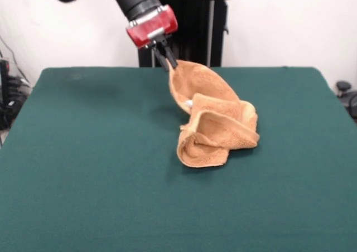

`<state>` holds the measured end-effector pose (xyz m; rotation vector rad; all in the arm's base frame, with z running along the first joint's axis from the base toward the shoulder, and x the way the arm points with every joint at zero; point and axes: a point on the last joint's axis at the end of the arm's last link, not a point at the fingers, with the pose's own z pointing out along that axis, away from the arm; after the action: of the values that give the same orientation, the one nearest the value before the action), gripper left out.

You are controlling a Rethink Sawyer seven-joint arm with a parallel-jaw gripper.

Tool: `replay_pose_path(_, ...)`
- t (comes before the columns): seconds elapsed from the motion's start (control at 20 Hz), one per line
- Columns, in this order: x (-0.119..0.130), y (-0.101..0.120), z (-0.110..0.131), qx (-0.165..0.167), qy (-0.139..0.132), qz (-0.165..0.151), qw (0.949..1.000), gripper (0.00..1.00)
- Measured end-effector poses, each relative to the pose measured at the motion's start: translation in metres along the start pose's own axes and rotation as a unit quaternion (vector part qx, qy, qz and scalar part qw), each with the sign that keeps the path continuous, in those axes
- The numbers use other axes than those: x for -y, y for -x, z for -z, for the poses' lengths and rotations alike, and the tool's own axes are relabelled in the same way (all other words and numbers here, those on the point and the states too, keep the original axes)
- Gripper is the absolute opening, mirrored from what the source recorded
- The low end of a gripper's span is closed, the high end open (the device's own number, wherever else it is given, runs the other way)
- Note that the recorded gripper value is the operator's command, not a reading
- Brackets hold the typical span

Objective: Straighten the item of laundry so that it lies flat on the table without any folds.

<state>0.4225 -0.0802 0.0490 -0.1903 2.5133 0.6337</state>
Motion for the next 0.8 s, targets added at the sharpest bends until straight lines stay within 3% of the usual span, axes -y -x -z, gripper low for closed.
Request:
replay_pose_path(0.55, -0.025, 0.049, 0.061, 0.004, -0.021, -0.028, 0.9994, 0.00)
replay_pose_path(0.8, -0.036, 0.063, 0.078, 0.006, -0.027, -0.028, 0.9992, 0.00)
